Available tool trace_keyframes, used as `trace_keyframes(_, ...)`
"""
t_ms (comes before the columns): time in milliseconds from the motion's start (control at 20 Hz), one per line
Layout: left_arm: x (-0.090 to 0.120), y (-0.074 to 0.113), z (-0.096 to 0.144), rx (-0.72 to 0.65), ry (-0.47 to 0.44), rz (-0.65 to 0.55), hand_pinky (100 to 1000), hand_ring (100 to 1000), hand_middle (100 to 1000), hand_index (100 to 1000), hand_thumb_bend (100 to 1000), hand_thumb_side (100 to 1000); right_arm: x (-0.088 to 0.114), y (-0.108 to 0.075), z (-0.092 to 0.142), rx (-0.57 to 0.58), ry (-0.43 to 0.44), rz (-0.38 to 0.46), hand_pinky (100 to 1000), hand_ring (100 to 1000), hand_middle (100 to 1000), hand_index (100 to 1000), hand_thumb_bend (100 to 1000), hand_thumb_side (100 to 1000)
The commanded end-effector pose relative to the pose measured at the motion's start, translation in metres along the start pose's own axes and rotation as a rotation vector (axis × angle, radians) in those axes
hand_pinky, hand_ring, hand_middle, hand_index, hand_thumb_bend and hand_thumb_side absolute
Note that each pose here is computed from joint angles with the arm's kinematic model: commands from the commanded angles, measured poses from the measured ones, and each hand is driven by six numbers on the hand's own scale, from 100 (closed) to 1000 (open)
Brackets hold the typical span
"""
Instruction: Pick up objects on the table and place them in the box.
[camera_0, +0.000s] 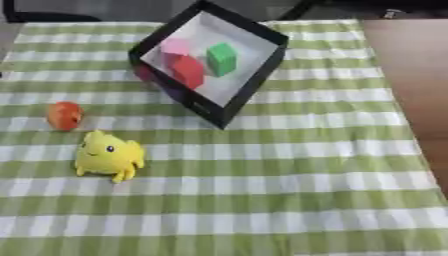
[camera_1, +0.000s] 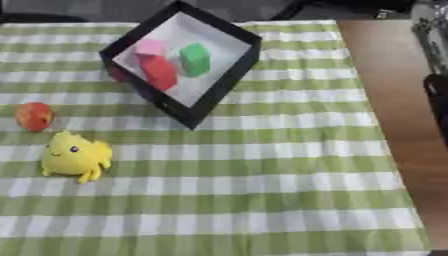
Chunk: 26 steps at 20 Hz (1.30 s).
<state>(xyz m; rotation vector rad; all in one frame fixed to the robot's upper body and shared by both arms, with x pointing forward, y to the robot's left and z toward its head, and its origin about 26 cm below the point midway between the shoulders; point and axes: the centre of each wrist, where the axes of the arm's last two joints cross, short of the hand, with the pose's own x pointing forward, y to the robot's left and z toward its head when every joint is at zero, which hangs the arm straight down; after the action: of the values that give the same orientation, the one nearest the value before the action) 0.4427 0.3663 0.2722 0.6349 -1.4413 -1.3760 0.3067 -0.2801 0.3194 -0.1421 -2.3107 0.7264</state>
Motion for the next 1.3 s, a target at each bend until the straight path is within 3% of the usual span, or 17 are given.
trace_keyframes(50, -0.005, 0.004, -0.009, -0.035, 0.052, -0.071, 868, 779, 777, 858, 663, 131, 0.006, -0.005, -0.004, 0.002, -0.012, 0.027, 904, 698, 686, 804, 124, 189)
trace_keyframes(250, -0.011, -0.01, -0.027, -0.087, 0.075, -0.059, 863, 775, 767, 847, 614, 100, 0.005, -0.004, -0.004, 0.005, -0.008, 0.025, 905, 697, 685, 804, 122, 194)
trace_keyframes(700, 0.002, -0.036, -0.059, -0.192, 0.034, -0.067, 855, 772, 755, 828, 726, 211, 0.004, -0.002, -0.005, 0.007, -0.003, 0.018, 906, 695, 684, 802, 118, 197)
trace_keyframes(900, 0.007, -0.048, -0.071, -0.207, 0.04, -0.086, 840, 767, 746, 801, 683, 208, 0.003, -0.001, -0.005, 0.004, -0.002, 0.012, 905, 693, 682, 801, 119, 198)
trace_keyframes(1300, 0.01, -0.061, -0.079, -0.247, 0.063, -0.165, 825, 780, 763, 807, 696, 178, 0.003, 0.0, -0.005, -0.006, 0.0, 0.001, 906, 690, 680, 799, 117, 200)
